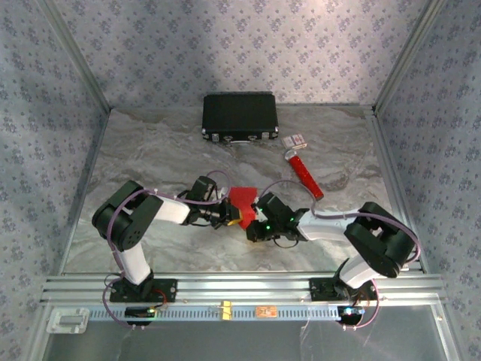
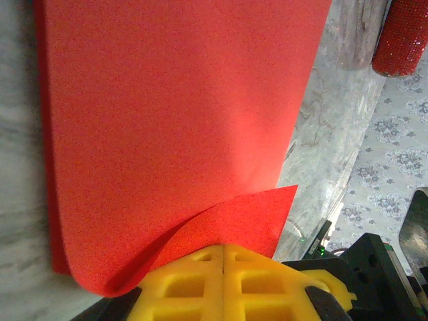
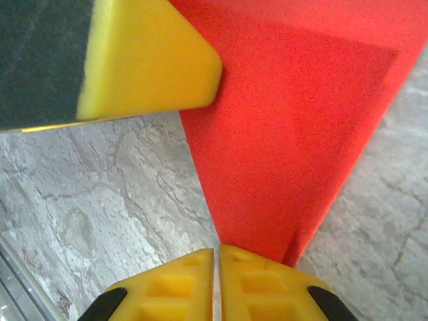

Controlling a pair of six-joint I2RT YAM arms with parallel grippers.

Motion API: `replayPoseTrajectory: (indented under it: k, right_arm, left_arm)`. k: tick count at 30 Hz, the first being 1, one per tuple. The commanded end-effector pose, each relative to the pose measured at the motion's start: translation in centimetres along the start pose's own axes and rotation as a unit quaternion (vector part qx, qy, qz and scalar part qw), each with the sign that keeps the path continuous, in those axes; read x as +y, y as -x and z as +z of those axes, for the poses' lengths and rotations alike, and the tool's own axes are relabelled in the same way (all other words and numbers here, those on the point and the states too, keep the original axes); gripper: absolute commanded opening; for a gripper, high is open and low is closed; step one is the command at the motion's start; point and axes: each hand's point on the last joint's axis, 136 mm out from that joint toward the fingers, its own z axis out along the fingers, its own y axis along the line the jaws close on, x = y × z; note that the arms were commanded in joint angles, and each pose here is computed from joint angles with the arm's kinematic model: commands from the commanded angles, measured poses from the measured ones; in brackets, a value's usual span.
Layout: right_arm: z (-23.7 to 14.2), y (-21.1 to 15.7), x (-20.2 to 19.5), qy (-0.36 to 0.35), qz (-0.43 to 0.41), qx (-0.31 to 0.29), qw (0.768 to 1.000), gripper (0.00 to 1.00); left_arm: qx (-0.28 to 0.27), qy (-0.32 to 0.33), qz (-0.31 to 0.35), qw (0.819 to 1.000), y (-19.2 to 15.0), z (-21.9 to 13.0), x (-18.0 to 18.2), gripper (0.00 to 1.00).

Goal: Fold a paper plane with a square sheet of paper (pick it up from the middle)
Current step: Third fold the triangle at the center of the table.

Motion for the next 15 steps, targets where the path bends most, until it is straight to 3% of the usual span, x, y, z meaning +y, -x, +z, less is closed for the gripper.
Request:
replayPoseTrajectory:
  k: [1,15]
  right_arm:
    - [-0.4,-2.8,-2.6,-0.041,0.024,0.041,0.998,0.12]
    - [-2.4,-3.5,-3.8,-0.058,0.028,0.039,0.997,0.11]
  left_arm:
    - [0.007,0.085,-0.053,0.995,-1.0,0.2,5.3,0.00]
    - [0.007,0.083,-0.053,0.995,-0.9,0.0,5.3,0.00]
